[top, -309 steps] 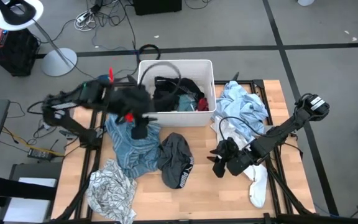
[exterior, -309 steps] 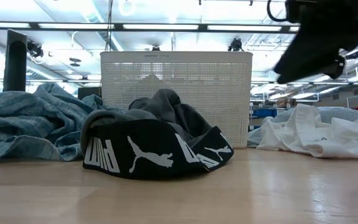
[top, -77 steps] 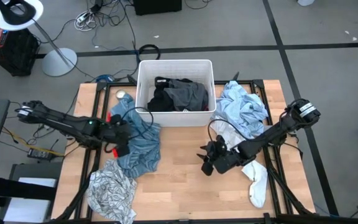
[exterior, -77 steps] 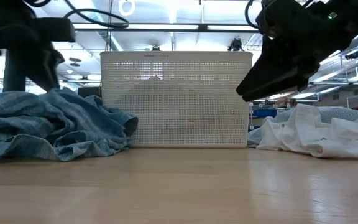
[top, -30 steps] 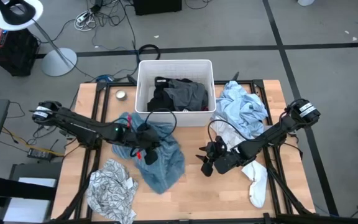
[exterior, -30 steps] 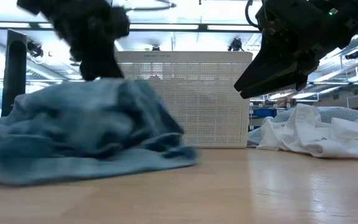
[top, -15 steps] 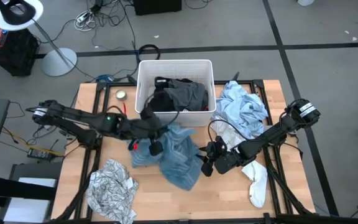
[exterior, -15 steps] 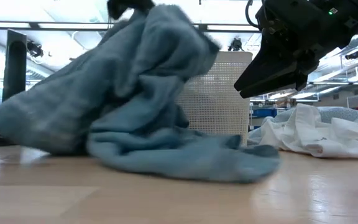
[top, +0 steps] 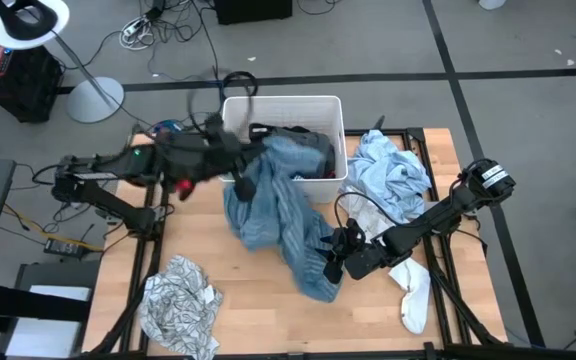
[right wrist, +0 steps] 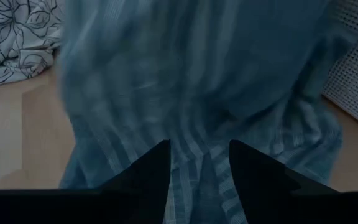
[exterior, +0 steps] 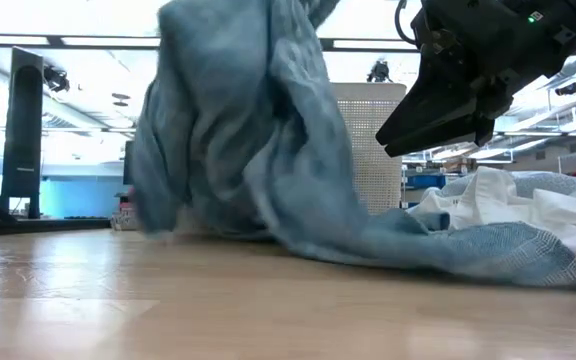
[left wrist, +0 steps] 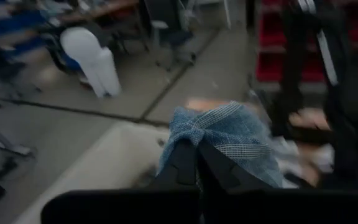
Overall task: Sort clothes
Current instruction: Put the blue polo shirt into the laundry bin
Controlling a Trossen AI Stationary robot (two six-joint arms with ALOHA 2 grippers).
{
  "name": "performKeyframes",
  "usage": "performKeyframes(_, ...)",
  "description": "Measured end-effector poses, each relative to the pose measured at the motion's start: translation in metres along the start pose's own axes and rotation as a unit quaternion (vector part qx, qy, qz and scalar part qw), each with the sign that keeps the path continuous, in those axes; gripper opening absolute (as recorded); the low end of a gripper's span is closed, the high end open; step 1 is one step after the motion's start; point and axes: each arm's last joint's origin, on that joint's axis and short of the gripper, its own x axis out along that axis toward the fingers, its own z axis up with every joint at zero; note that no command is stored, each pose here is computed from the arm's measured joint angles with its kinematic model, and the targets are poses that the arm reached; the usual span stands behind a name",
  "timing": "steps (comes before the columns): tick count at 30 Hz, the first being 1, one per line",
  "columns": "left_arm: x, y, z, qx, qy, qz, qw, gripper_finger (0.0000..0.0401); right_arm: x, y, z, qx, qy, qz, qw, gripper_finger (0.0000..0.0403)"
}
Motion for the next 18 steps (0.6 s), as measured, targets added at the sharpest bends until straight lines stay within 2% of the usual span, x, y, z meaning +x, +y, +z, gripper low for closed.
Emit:
performKeyframes(6, -0.007, 0.032, 0.038, -0.008, -0.094, 0.068, 0.993, 0.0000, 0.000, 0.000, 0.000, 0.000, 0.000, 0.000, 1.000, 0.0164)
performKeyframes(12, -0.009, 0.061, 0.064, 0.005, -0.180, 0.139, 0.974, 0.0000, 0.000, 0.000, 0.000, -0.001, 0.000, 0.000, 1.000, 0.0163)
performKeyframes(18, 0.008, 0.080, 0.080, 0.027, -0.228, 0.209, 0.951, 0.0000, 0.000, 0.000, 0.000, -0.001, 0.001, 0.001, 1.000, 0.0162)
